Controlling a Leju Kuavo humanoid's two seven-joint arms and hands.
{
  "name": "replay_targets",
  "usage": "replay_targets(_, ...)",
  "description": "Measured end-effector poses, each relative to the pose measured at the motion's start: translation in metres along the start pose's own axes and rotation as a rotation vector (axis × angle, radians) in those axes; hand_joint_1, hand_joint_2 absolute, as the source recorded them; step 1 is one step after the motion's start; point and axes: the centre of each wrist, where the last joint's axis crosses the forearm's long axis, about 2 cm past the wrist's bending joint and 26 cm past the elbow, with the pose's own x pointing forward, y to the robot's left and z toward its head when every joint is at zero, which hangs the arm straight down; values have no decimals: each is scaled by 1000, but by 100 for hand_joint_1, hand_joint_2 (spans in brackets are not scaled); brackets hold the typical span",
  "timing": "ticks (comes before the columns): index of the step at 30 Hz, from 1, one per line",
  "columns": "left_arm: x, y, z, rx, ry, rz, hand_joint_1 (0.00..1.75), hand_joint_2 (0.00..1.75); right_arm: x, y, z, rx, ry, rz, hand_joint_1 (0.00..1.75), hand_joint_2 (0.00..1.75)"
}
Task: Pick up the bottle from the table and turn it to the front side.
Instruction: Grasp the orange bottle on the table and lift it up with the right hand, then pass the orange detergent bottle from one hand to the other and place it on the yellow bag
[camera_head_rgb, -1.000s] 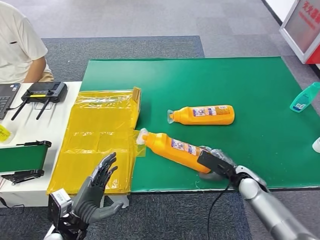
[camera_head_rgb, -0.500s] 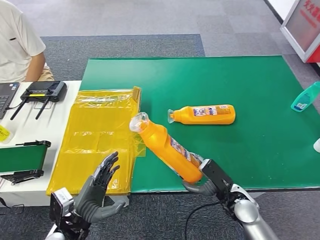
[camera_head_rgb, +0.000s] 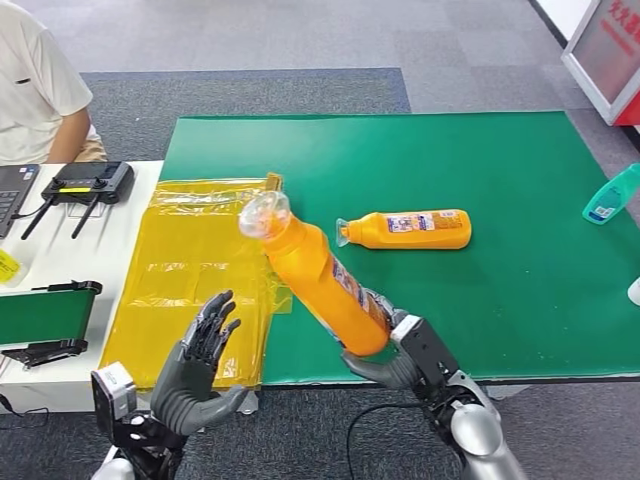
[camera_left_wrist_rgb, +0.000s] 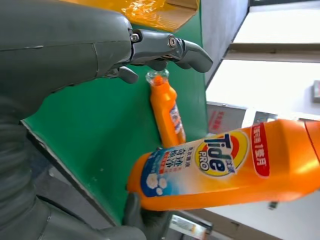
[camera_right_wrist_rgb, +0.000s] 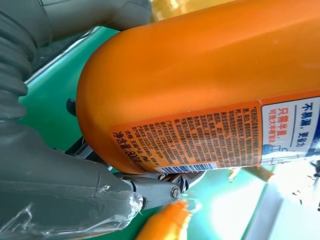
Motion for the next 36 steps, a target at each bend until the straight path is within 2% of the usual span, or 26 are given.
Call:
replay_targets(8, 4, -2, -12, 14, -37, 56, 0, 175, 14, 25, -6, 13, -64, 17, 175, 175)
replay_targets(18, 10, -18, -31, -29, -81, 99, 0, 175, 20, 52, -7, 71, -98, 49, 175, 175)
replay_targets(32, 16, -30, -52, -84, -68, -16, 0, 175, 18, 75, -9, 148, -78, 117, 175, 175)
replay_targets(36, 16, -30, -54, -100, -67, -34, 175, 175, 16, 84, -8, 178, -63, 132, 175, 175)
